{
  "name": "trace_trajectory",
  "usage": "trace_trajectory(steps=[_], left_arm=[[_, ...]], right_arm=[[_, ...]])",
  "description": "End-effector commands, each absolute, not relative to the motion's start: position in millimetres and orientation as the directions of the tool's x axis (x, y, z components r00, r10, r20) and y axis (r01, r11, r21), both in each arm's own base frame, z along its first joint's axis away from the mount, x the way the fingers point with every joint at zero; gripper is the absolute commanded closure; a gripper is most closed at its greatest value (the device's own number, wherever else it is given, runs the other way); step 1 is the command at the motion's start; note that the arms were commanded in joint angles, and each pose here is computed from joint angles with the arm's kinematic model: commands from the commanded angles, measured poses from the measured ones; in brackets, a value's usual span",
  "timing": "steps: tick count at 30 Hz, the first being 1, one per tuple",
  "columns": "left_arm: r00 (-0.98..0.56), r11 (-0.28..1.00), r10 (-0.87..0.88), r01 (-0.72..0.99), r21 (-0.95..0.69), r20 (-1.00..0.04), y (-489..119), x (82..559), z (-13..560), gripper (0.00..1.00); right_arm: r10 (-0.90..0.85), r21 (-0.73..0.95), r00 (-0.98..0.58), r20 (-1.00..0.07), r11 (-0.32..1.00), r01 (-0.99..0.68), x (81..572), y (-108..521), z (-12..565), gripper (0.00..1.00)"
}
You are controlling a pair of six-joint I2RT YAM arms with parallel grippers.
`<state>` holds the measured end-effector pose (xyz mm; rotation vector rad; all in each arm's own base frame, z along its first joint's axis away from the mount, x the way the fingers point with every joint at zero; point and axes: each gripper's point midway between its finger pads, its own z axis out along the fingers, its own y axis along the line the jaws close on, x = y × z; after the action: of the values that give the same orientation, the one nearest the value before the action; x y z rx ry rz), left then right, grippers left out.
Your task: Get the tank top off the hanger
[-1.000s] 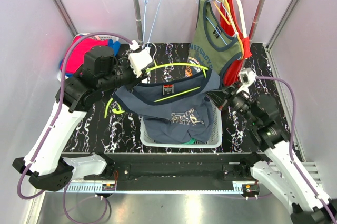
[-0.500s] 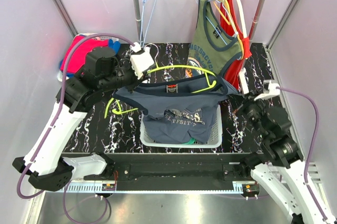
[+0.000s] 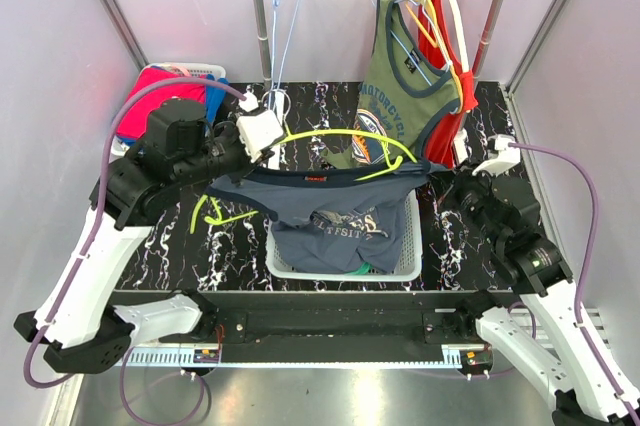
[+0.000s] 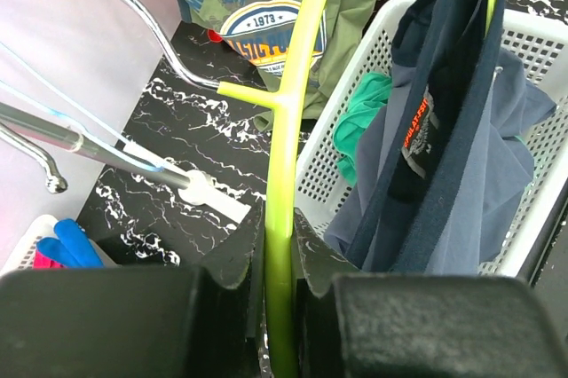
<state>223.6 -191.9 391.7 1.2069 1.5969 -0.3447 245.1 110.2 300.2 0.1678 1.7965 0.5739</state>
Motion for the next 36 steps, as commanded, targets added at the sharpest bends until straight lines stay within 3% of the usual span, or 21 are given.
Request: trace_trajectory(steps=[1, 2, 5, 6, 7, 8, 13, 18, 21, 23, 24, 27, 30, 36], left_arm=[[0.115, 0.518, 0.48, 0.763, 0.386, -0.87, -179, 220, 422, 1.0], [0.115, 0.524, 0.467, 0.762, 0.38, -0.876, -181, 220, 424, 1.0], [0.124, 0.558, 0.45, 0.734, 0.387, -0.884, -187, 230, 432, 1.0], [0.13, 0.559, 0.45, 0.73, 0.393, -0.884, -189, 232, 433, 1.0], [0.175, 0.543, 0.461, 0.72, 0.432, -0.87, -191, 234, 437, 1.0], [0.199, 0.536, 0.47, 0.71, 0.457, -0.86, -191, 235, 439, 1.0], [0.397, 0.568, 0.458, 0.558, 0.605, -0.796, -184, 241, 491, 1.0], [0.534, 0.574, 0.443, 0.448, 0.685, -0.72, -185, 239, 502, 1.0], [0.529, 0.501, 0.45, 0.518, 0.694, -0.72, -189, 226, 490, 1.0], [0.522, 0.453, 0.463, 0.556, 0.697, -0.716, -186, 214, 477, 1.0], [0.529, 0.442, 0.454, 0.565, 0.697, -0.717, -186, 209, 475, 1.0], [0.531, 0.45, 0.435, 0.571, 0.686, -0.727, -183, 202, 476, 1.0], [0.529, 0.468, 0.414, 0.574, 0.672, -0.741, -182, 200, 485, 1.0], [0.523, 0.431, 0.398, 0.619, 0.657, -0.754, -184, 188, 483, 1.0]], right_arm=[[0.316, 0.396, -0.316, -0.895, 0.887, -0.237, 243, 114, 300, 1.0], [0.283, 0.383, -0.328, -0.901, 0.876, -0.294, 239, 122, 299, 0.98], [0.199, 0.383, -0.384, -0.902, 0.78, -0.495, 218, 155, 295, 0.82], [0.182, 0.383, -0.389, -0.903, 0.752, -0.536, 211, 161, 302, 0.75], [0.165, 0.377, -0.399, -0.902, 0.751, -0.542, 208, 161, 303, 0.6], [0.148, 0.357, -0.385, -0.911, 0.751, -0.555, 207, 160, 307, 0.54], [0.091, 0.255, -0.279, -0.956, 0.725, -0.64, 191, 158, 345, 0.39], [0.031, 0.194, -0.267, -0.963, 0.767, -0.611, 196, 147, 356, 0.42], [0.037, 0.161, -0.239, -0.97, 0.835, -0.526, 207, 131, 355, 0.44], [0.064, 0.149, -0.188, -0.98, 0.861, -0.486, 211, 122, 361, 0.41], [0.075, 0.151, -0.173, -0.982, 0.861, -0.485, 211, 121, 362, 0.35], [0.103, 0.188, -0.183, -0.978, 0.813, -0.552, 211, 138, 353, 0.26], [0.111, 0.229, -0.228, -0.967, 0.769, -0.596, 217, 155, 336, 0.27], [0.146, 0.179, -0.109, -0.983, 0.673, -0.717, 208, 174, 363, 0.26]])
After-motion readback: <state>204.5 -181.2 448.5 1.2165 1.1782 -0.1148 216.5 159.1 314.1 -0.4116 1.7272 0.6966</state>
